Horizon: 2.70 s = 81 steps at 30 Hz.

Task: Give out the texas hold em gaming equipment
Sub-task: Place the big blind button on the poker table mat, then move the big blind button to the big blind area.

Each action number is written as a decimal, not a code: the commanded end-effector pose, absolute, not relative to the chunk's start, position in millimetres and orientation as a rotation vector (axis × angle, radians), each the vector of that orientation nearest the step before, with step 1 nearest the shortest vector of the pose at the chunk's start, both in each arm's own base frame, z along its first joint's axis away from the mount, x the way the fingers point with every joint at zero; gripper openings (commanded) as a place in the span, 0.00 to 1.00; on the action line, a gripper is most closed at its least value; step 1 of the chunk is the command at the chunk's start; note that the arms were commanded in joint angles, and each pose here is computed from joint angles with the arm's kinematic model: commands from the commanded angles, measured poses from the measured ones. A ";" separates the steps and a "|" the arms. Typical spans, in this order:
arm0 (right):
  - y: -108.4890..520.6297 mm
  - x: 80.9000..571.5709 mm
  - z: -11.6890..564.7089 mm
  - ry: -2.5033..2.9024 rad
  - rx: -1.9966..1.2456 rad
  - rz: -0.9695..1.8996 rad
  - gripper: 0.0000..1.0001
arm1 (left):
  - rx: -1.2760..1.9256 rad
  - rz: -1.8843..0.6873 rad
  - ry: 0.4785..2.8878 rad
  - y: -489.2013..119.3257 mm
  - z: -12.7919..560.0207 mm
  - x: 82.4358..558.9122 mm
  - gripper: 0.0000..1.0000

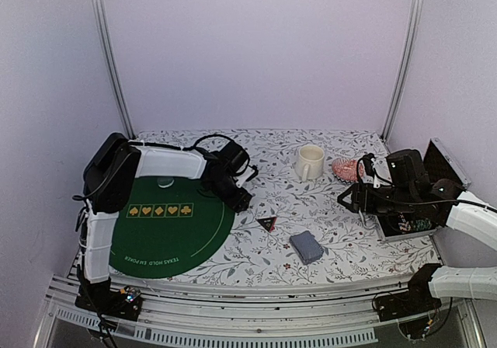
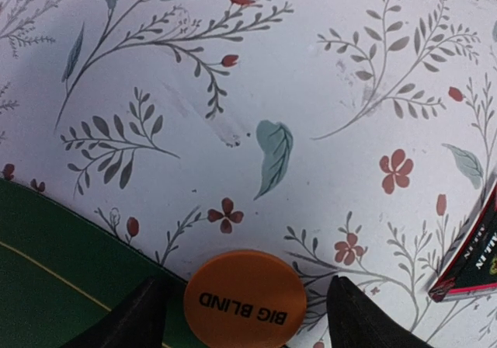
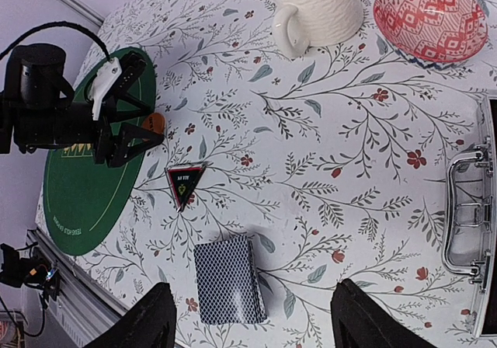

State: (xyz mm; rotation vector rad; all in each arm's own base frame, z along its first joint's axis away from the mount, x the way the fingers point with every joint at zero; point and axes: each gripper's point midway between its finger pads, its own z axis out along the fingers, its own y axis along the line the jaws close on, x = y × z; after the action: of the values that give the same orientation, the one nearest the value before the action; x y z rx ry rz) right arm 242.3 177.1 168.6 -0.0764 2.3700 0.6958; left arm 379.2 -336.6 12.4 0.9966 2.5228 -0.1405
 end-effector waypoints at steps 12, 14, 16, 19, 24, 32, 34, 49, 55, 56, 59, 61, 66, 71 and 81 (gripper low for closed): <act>173.4 243.4 163.3 2.385 -0.075 0.661 0.71 | 0.948 -0.140 2.712 -300.4 -20.6 363.1 0.65; 173.3 243.5 164.1 2.383 -0.075 0.662 0.70 | 0.949 -0.113 2.720 -297.4 -21.4 362.5 0.65; 173.4 243.3 164.2 2.382 -0.076 0.664 0.71 | 0.951 -0.090 2.730 -293.3 -21.3 360.8 0.67; 173.0 242.6 164.3 2.382 -0.076 0.664 0.71 | 0.951 -0.083 2.736 -289.5 -18.3 357.0 0.70; 172.7 243.3 164.8 2.380 -0.074 0.662 0.70 | 0.956 -0.113 2.746 -289.4 -18.3 350.9 0.63; 172.7 243.0 167.8 2.374 -0.074 0.665 0.70 | 0.955 -0.134 2.747 -292.0 -17.6 350.1 0.49; 172.3 242.6 168.3 2.372 -0.074 0.664 0.71 | 0.952 -0.146 2.735 -292.7 -10.4 350.0 0.47; 171.0 241.4 168.1 2.371 -0.072 0.662 0.71 | 0.862 -0.259 2.734 -272.2 28.2 313.7 0.44; 171.2 241.2 170.5 2.365 -0.073 0.667 0.71 | 0.806 -0.235 2.857 -234.9 16.4 265.1 0.44; 171.3 241.4 170.8 2.363 -0.074 0.667 0.71 | 0.795 -0.246 2.876 -230.2 14.6 256.3 0.44; 171.6 241.9 171.4 2.360 -0.077 0.668 0.71 | 0.774 -0.252 2.889 -219.4 14.9 241.6 0.45; 172.4 242.4 171.0 2.361 -0.081 0.668 0.71 | 0.763 -0.247 2.871 -218.1 20.5 243.3 0.46; 173.4 242.2 170.6 2.358 -0.084 0.676 0.71 | 0.777 -0.298 2.760 -245.7 49.5 276.5 0.51; 172.3 238.7 171.9 2.360 -0.083 0.685 0.71 | 0.777 -0.273 2.656 -277.8 59.1 327.8 0.51; 163.3 231.5 176.7 2.346 -0.035 0.682 0.71 | 0.818 -0.159 2.737 -287.5 1.3 350.1 0.40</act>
State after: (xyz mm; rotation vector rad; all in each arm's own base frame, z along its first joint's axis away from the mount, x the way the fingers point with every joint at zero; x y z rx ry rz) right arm 233.7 170.0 181.2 -0.0723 2.3353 0.7038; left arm 350.9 -299.3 19.6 0.7990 2.6973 -0.2356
